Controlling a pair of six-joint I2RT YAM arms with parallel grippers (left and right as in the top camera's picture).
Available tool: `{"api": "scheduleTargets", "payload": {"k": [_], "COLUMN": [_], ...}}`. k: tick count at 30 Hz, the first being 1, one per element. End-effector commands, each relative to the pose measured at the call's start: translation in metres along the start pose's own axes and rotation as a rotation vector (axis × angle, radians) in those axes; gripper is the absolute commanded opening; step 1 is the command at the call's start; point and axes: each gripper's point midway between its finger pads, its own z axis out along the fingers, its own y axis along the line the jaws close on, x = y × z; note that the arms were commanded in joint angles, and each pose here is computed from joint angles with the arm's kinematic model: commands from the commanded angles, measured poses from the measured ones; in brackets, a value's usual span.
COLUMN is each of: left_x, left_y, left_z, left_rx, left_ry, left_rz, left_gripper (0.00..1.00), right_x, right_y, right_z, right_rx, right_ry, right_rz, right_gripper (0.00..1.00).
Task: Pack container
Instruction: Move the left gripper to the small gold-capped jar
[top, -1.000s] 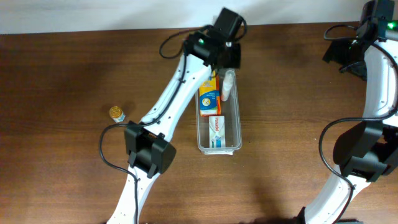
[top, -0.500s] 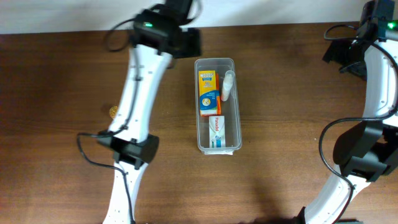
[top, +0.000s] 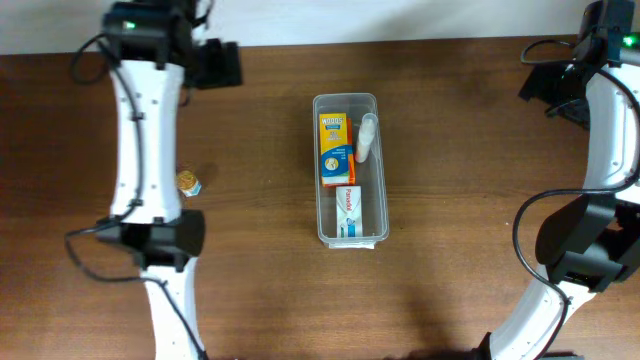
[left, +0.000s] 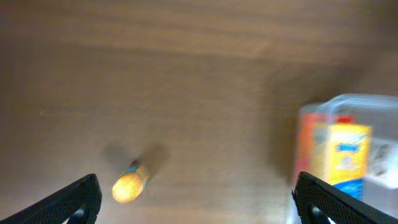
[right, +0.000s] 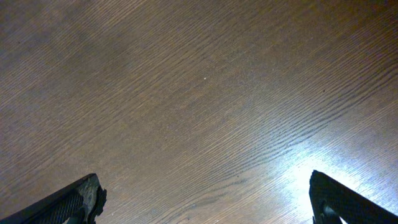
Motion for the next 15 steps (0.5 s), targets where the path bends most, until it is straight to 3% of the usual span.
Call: {"api": "scheduleTargets", "payload": {"k": [1, 10, 15], "left_x": [0.017, 0.091, 0.114], "left_y": [0.042, 0.093, 0.096], "left_z": [-0.005, 0.046, 0.079], "left_rx": [-0.034, -0.022, -0.018], "left_ry": [0.072, 0.406, 0.487], "left_rz": [-0.028, -0.038, -0.023], "left_gripper": [0.99, 0.99, 0.99], "right_x": [-0.001, -0.001, -0.001], "right_y": [-0.001, -0.001, -0.001], "right_z": [-0.001, -0.001, -0.001], "right_rx": [0.004, 0.005, 0.004], "right_ry": [-0.005, -0.005, -0.005], "right_rz": [0.002, 0.002, 0.002], "right_gripper": [0.98, 0.98, 0.98]}}
